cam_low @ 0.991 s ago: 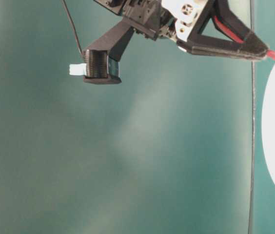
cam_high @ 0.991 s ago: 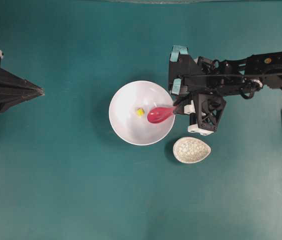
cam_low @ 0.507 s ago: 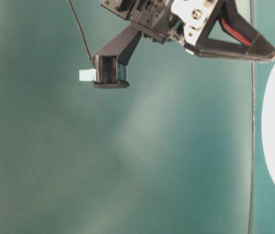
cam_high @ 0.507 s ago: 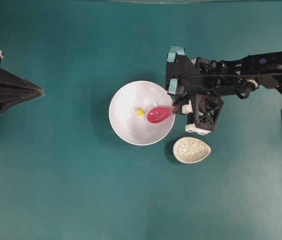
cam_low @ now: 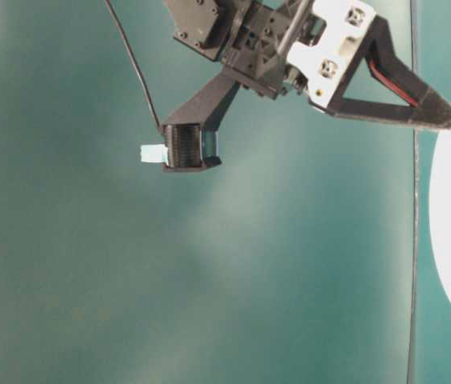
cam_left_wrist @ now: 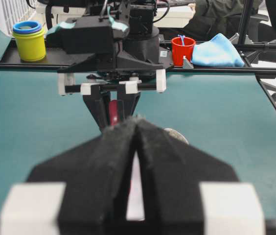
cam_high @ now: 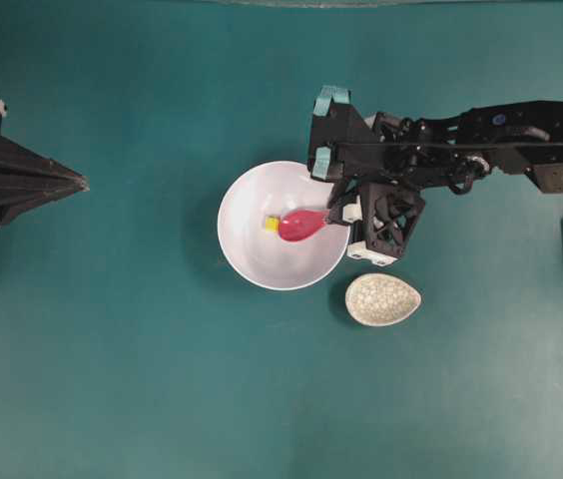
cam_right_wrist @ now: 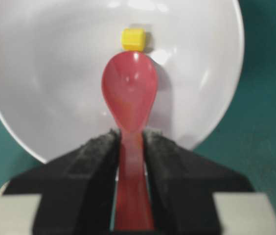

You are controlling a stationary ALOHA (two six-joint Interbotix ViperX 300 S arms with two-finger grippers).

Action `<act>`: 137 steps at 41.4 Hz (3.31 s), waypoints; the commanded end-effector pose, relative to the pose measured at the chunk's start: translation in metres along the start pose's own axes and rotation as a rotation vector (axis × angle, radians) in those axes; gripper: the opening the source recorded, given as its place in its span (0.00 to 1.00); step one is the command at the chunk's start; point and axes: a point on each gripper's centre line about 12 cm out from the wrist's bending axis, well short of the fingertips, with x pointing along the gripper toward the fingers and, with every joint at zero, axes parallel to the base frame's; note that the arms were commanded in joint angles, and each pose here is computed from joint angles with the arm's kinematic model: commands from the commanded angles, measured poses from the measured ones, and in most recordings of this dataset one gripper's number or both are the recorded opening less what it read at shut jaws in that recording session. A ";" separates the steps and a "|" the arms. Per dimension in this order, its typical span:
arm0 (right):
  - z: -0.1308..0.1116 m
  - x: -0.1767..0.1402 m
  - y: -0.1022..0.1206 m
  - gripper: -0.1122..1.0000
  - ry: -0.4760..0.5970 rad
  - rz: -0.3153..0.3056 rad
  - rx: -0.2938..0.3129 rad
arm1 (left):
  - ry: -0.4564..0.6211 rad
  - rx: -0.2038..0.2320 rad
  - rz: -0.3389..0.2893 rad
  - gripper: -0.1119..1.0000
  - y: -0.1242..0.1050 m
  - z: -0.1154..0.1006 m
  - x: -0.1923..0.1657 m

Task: Scoop the yellow hexagonal prism block from the bowl with a spoon using the right arm.
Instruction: 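Push the spoon bowl under the yellow block along the bowl floor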

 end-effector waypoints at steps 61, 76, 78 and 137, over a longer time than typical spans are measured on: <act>0.021 0.003 -0.002 0.32 -0.090 -0.010 0.032 | -0.031 0.009 -0.002 0.13 0.000 0.011 0.003; 0.030 0.005 -0.002 0.32 -0.122 -0.012 0.033 | -0.031 0.009 -0.002 0.13 0.000 0.011 0.003; 0.030 0.005 -0.002 0.32 -0.124 -0.013 0.032 | -0.031 0.009 -0.002 0.13 0.000 0.011 0.003; 0.024 0.018 0.003 0.32 -0.106 -0.008 0.024 | -0.035 0.011 -0.002 0.13 0.000 0.012 0.003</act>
